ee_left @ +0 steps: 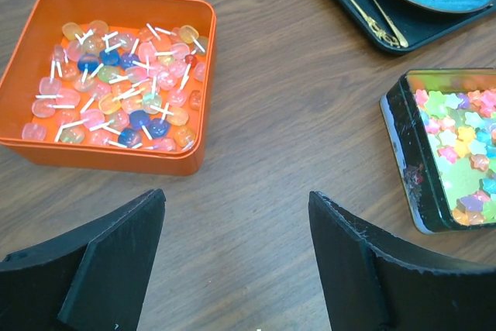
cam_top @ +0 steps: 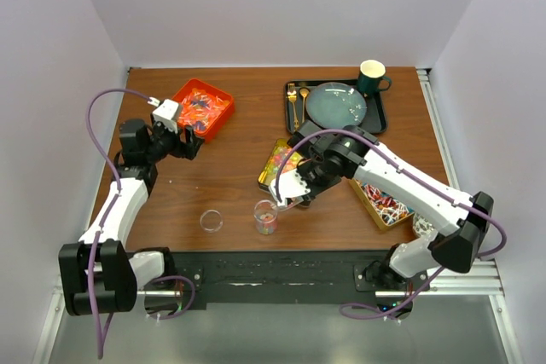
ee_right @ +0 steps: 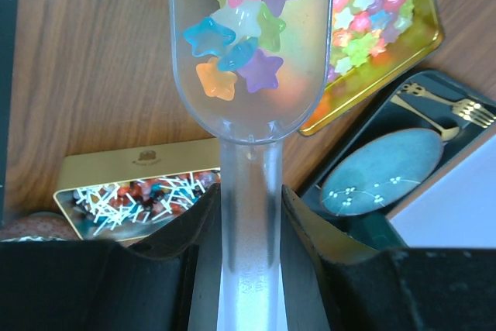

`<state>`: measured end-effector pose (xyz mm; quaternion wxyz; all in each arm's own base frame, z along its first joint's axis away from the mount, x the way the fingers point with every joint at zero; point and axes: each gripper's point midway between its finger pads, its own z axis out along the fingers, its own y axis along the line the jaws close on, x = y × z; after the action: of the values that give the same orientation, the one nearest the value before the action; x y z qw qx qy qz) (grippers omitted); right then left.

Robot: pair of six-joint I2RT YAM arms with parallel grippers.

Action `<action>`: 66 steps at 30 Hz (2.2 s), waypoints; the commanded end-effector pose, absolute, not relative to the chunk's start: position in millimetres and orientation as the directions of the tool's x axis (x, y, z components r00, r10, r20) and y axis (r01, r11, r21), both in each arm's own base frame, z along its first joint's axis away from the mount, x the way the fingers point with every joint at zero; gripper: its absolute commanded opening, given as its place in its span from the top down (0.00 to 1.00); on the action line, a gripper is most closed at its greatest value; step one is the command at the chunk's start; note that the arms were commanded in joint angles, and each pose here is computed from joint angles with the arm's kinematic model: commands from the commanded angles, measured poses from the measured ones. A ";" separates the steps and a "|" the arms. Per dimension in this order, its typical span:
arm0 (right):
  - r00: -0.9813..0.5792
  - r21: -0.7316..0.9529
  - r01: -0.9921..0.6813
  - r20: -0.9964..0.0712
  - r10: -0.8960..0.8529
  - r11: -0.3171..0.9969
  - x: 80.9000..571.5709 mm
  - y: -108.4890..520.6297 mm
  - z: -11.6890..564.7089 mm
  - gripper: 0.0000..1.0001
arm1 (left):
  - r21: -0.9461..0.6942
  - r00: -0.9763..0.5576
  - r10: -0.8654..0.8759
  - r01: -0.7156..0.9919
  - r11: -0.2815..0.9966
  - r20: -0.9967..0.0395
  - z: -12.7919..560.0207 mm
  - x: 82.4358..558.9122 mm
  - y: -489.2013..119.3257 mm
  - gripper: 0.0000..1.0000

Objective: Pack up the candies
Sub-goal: Place the fake candies in the packing bottle, then move the storage box to the center of the board.

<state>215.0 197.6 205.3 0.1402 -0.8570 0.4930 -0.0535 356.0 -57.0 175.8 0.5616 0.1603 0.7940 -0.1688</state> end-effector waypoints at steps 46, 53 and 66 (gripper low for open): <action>0.418 -0.519 -0.751 0.104 -0.902 -0.408 228.0 200.4 269.3 1.00 | -0.130 -0.243 0.028 0.608 0.783 -0.970 206.8 364.9 -106.0 0.26; -0.072 -0.551 -0.794 -0.334 -0.940 0.257 253.5 150.7 301.3 1.00 | -0.169 -0.255 0.031 0.722 0.671 -0.967 223.6 364.6 -172.2 0.27; -0.487 -0.429 -0.055 -0.777 -0.399 0.902 278.6 3.7 361.3 1.00 | -0.174 -0.242 0.112 0.888 0.425 -0.964 234.4 350.5 -341.4 0.32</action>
<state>274.5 17.5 357.0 0.4572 -0.2380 0.8368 -0.1847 361.5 -283.0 214.4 0.4897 0.3258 0.7186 -0.3710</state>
